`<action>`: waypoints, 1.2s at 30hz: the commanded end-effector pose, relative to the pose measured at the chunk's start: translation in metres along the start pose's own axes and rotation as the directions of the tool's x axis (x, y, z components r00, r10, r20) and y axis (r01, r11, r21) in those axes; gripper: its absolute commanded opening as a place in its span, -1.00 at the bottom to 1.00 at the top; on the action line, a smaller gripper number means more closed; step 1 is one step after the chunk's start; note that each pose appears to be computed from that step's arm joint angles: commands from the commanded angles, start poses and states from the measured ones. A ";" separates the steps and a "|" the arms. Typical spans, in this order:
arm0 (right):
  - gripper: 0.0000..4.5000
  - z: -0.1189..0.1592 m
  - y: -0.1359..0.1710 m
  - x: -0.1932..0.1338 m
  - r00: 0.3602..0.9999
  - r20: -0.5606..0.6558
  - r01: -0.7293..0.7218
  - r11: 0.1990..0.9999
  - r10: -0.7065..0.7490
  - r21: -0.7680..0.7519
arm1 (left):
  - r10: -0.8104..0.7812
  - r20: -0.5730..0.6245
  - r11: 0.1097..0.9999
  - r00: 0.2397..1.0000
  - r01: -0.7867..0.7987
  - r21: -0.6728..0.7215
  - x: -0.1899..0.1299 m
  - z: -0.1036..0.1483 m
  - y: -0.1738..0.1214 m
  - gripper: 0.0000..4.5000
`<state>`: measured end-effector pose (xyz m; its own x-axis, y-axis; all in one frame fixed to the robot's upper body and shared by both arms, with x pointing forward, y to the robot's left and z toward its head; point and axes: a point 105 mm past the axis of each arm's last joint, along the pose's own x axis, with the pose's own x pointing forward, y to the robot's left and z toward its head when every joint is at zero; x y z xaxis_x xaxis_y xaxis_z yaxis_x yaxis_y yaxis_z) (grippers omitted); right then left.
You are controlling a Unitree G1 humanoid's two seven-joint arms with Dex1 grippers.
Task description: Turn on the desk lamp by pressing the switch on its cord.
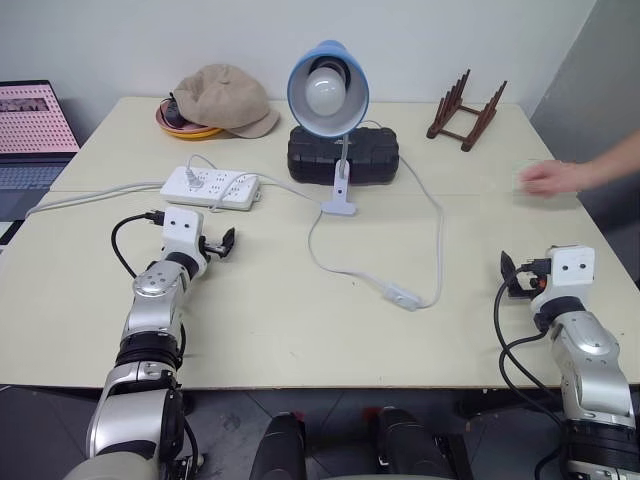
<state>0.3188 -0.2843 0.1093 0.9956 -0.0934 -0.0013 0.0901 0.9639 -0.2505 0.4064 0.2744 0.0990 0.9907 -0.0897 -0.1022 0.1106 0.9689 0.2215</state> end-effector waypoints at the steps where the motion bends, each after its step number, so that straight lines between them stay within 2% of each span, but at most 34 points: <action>1: 0.99 0.018 -0.003 -0.003 0.998 0.059 0.003 1.000 -0.001 -0.030 | -0.009 0.054 1.000 0.999 0.008 0.025 0.001 0.020 0.004 1.00; 6: 0.99 0.020 -0.003 -0.004 0.998 0.057 -0.026 0.998 0.029 -0.052 | -0.077 0.048 0.996 0.996 0.074 0.059 0.001 0.023 -0.002 1.00; 8: 0.99 0.025 -0.002 -0.005 0.995 0.055 -0.074 0.995 0.078 -0.062 | -0.185 0.039 0.980 0.982 0.181 0.078 -0.002 0.027 -0.014 1.00; 10: 0.99 0.035 0.009 -0.009 0.974 0.049 -0.222 0.975 0.223 -0.021 | -0.373 0.038 0.922 0.927 0.366 0.129 -0.013 0.040 -0.034 1.00; 12: 0.99 0.044 0.035 -0.021 0.881 0.010 -0.474 0.881 0.474 0.014 | -0.585 0.006 0.796 0.811 0.574 0.191 -0.029 0.054 -0.061 1.00; 14: 0.99 0.050 0.062 -0.042 0.699 -0.057 -0.710 0.702 0.712 0.053 | -0.740 -0.041 0.644 0.671 0.725 0.244 -0.046 0.069 -0.086 1.00; 15: 0.99 0.053 0.071 -0.050 0.624 -0.081 -0.774 0.629 0.777 0.074 | -0.787 -0.057 0.582 0.614 0.770 0.261 -0.052 0.075 -0.095 1.00; 16: 0.99 0.057 0.078 -0.056 0.565 -0.095 -0.815 0.572 0.819 0.087 | -0.822 -0.070 0.528 0.565 0.803 0.275 -0.058 0.081 -0.103 1.00; 19: 0.99 0.068 0.098 -0.060 0.450 -0.099 -0.880 0.460 0.887 0.119 | -0.906 -0.114 0.357 0.407 0.881 0.310 -0.075 0.094 -0.130 1.00; 22: 0.99 0.066 0.118 -0.060 0.371 -0.131 -0.914 0.387 0.919 0.124 | -0.942 -0.159 0.226 0.295 0.909 0.350 -0.087 0.100 -0.150 1.00; 24: 0.99 0.061 0.129 -0.058 0.341 -0.160 -0.927 0.359 0.926 0.107 | -0.953 -0.178 0.172 0.247 0.919 0.354 -0.091 0.102 -0.158 1.00; 27: 0.99 0.056 0.139 -0.052 0.330 -0.171 -0.932 0.350 0.928 0.097 | -0.955 -0.200 0.137 0.220 0.923 0.359 -0.093 0.100 -0.160 1.00; 36: 0.99 0.031 0.136 -0.043 0.340 -0.241 -0.925 0.370 0.909 0.092 | -0.959 -0.206 0.111 0.194 0.928 0.357 -0.100 0.096 -0.162 1.00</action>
<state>0.2881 -0.1423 0.0989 0.4118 0.7767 -0.4766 -0.8743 0.4842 0.0336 0.3016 0.1071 0.1576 0.0777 -0.8910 -0.4474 0.9691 -0.0379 0.2438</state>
